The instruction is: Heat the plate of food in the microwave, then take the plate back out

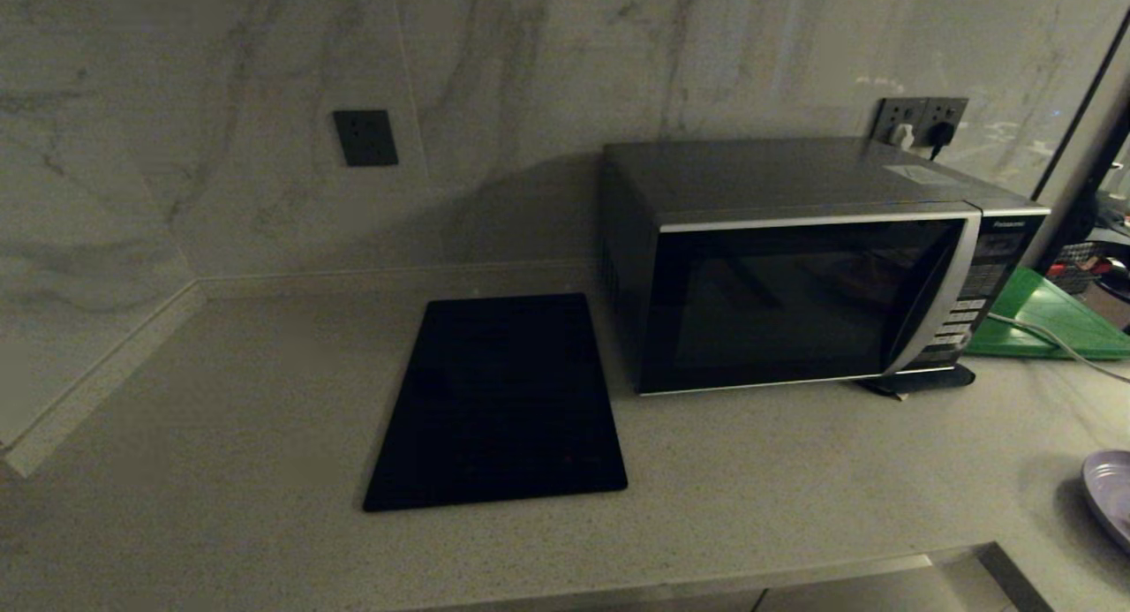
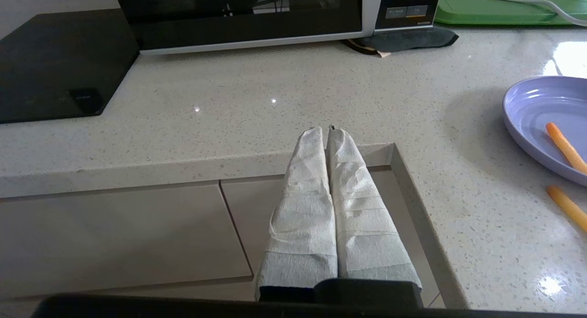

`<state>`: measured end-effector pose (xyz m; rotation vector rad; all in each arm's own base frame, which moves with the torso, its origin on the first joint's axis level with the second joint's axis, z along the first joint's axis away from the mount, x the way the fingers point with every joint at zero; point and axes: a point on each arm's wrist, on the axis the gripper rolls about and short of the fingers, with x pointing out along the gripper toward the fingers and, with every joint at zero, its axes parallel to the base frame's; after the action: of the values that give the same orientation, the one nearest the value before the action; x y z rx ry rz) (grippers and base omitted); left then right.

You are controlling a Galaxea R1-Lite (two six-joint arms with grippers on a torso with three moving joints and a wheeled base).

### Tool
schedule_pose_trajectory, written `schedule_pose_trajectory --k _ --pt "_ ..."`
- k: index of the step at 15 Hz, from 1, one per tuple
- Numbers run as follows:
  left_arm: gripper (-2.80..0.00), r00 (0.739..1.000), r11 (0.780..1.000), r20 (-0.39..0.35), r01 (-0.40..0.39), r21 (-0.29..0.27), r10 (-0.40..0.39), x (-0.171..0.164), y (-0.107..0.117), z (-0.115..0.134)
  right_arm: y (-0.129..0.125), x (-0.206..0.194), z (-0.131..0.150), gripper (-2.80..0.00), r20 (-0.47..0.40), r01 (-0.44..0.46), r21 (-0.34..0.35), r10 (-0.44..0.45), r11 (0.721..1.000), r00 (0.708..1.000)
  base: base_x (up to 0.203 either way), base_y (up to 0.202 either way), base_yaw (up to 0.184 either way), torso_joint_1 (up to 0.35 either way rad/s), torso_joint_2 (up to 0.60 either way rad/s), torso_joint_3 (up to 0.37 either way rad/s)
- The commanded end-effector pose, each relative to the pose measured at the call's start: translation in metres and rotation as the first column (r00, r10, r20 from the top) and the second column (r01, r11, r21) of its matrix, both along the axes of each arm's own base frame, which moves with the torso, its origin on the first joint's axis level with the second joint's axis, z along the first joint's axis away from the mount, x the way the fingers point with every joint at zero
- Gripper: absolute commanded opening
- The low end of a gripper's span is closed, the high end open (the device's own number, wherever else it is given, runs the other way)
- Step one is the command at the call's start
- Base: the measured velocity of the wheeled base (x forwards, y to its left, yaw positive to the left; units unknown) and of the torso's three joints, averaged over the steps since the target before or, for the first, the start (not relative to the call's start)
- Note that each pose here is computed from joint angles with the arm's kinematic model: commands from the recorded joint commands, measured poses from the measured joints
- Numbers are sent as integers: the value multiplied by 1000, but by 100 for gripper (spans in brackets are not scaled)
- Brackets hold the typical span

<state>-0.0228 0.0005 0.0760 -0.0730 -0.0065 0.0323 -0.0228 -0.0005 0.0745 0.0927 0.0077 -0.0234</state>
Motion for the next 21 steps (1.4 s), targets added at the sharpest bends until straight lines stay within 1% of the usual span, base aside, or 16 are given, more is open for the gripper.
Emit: schedule_pose_trajectory --k 1,21 --pt "-280 1000 1000 -1 -1 -1 1 0 0 0 0 0 0 -280 -2 0 1 0 1000 1000 0 0 0 0 0 0" --pt "-280 1000 1000 -1 -1 -1 1 0 0 0 0 0 0 -280 -2 0 1 0 1000 1000 0 0 0 0 0 0"
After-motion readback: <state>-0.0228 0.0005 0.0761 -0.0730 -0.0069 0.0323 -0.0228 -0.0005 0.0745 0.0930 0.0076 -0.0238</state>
